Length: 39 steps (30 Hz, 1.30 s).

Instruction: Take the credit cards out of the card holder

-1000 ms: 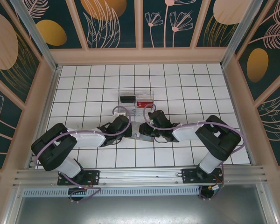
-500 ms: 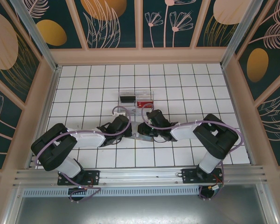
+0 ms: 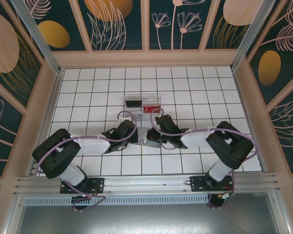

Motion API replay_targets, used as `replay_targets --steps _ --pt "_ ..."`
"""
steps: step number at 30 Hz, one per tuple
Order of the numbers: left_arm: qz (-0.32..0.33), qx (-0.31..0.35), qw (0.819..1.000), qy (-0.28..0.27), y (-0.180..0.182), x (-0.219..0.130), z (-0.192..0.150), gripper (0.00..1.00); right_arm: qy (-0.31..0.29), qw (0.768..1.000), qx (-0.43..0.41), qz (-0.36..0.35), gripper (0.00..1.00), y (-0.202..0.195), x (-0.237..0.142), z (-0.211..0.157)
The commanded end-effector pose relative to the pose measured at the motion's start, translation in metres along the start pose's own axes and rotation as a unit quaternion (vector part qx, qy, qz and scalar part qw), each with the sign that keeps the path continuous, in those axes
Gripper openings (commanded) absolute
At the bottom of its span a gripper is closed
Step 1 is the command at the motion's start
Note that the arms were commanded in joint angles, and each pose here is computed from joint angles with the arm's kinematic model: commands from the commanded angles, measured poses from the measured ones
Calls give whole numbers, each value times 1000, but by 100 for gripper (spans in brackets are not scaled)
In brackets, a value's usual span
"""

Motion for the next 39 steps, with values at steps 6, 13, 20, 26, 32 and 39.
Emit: replay_targets --steps 6,13,20,26,32,39 --pt "33 -1 999 21 22 1 -13 6 -21 1000 6 -13 0 -14 -22 0" --pt "30 -2 999 20 20 0 -11 6 -45 999 -1 -8 0 -16 -41 4" --pt "26 -3 999 23 18 2 -13 7 -36 999 -5 1 0 -14 -34 3" --pt "24 -4 999 27 17 3 -14 8 -29 999 -4 22 0 -9 -28 0" --pt "22 -3 999 26 15 3 -13 8 -33 998 -11 49 10 0 -29 0" --pt "23 -2 999 27 15 3 -13 8 -26 998 -8 49 16 -2 -24 -2"
Point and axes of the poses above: each hand's point on the last joint's axis, 136 mm out from that joint toward the fingers, its own x axis out along the fingers, its own y axis along the line the jaws close on, z = x × y, the point moved 1 cm from there along -x, back along the fingers, and after that the axes turned 13 degrees about -x, right-handed, at the moved point
